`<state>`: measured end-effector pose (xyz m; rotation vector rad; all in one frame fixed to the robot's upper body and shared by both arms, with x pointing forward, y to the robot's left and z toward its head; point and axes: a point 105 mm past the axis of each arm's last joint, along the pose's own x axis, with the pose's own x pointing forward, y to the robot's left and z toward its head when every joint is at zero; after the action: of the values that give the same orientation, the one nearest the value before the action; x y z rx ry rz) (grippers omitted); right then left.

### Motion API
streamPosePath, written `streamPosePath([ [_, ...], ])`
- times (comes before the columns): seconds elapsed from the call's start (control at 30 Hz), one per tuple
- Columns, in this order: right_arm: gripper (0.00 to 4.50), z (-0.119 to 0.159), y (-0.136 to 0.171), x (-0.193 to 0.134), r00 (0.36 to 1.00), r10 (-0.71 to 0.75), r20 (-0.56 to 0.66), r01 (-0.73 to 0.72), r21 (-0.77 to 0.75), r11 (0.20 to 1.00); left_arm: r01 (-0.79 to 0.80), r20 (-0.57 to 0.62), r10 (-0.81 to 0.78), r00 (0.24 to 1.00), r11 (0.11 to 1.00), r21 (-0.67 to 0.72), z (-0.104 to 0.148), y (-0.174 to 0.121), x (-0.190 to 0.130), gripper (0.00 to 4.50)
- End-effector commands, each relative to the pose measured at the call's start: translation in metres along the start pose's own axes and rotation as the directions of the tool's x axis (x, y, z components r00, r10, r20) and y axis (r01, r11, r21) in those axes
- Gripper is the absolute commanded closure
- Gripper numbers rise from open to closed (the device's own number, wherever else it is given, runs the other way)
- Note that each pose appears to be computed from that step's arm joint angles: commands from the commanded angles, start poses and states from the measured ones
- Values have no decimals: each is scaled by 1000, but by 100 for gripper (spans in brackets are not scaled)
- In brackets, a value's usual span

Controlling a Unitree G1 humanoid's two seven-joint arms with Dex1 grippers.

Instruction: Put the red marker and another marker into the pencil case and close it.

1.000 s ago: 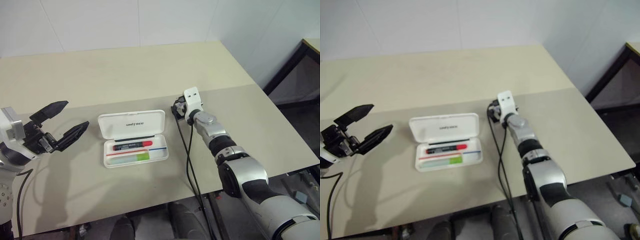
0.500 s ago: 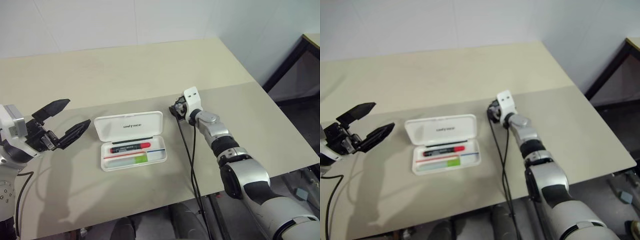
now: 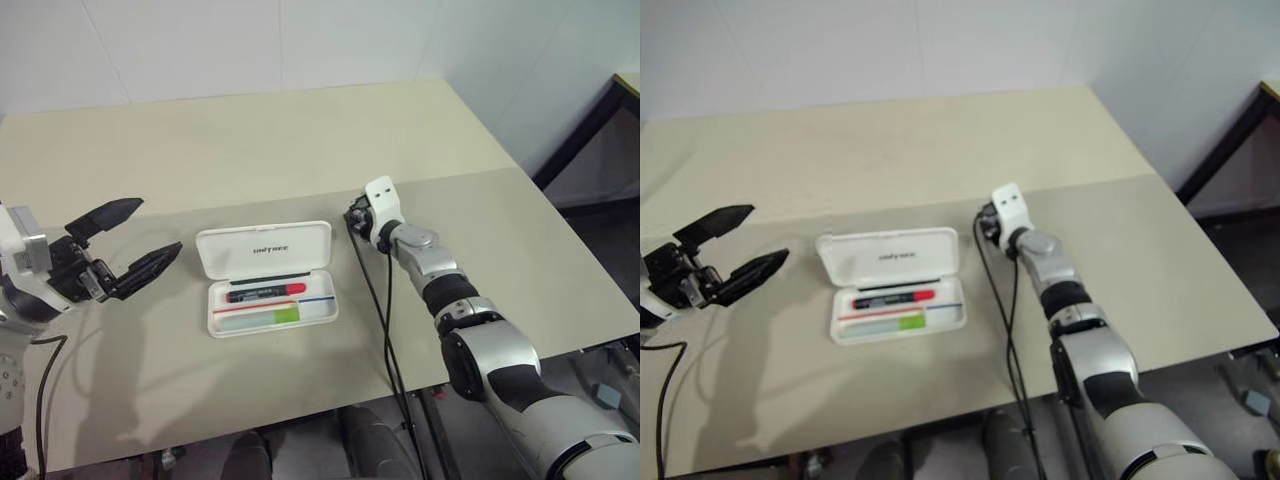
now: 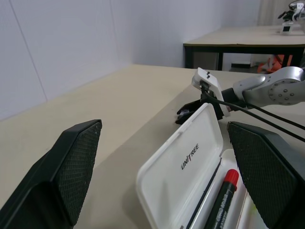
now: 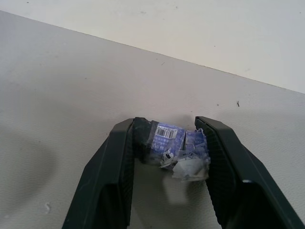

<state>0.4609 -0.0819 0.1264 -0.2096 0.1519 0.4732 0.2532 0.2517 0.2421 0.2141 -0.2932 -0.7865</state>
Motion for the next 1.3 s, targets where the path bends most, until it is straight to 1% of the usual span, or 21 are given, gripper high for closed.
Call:
streamPosePath([
  [0.03, 285, -12, -28, -8, 994, -98, -49, 98, -17, 995, 81, 13, -81, 997, 996, 27, 10, -1, 7, 0],
  [0.13, 285, 2, -39, -11, 992, -129, -13, 129, -21, 991, 137, 10, -138, 990, 990, 27, 12, -1, 10, 0],
  [0.3, 285, 38, -60, -17, 980, -183, 81, 186, -33, 982, 276, 5, -277, 961, 960, 33, 19, -7, 19, 0],
  [0.47, 285, 67, -65, -25, 969, -182, 165, 192, -48, 980, 363, -16, -362, 932, 931, 37, 20, -7, 22, 0],
  [0.6, 285, 92, -65, -38, 952, -179, 246, 192, -29, 981, 423, -14, -423, 906, 904, 57, 28, -6, 28, 0],
  [0.73, 285, 107, -53, -60, 939, -147, 311, 156, -4, 988, 481, -15, -481, 876, 875, 58, 31, -13, 32, 0],
  [0.83, 285, 112, -39, -79, 939, -109, 325, 111, 12, 994, 501, -3, -502, 865, 863, 65, 34, -19, 36, 0],
  [0.93, 285, 116, -25, -101, 937, -71, 343, 65, 30, 997, 521, 17, -523, 852, 851, 71, 38, -27, 38, 0],
  [1.03, 285, 122, -4, -128, 933, -3, 359, -8, 28, 1000, 537, 17, -539, 842, 841, 64, 41, -36, 36, 0],
  [1.17, 285, 120, 21, -156, 931, 99, 352, -94, -32, 995, 550, 12, -551, 835, 834, 50, 41, -42, 36, 0],
  [1.3, 285, 104, 40, -172, 940, 164, 298, -154, -58, 986, 560, 11, -560, 828, 828, 30, 35, -48, 36, 0],
])
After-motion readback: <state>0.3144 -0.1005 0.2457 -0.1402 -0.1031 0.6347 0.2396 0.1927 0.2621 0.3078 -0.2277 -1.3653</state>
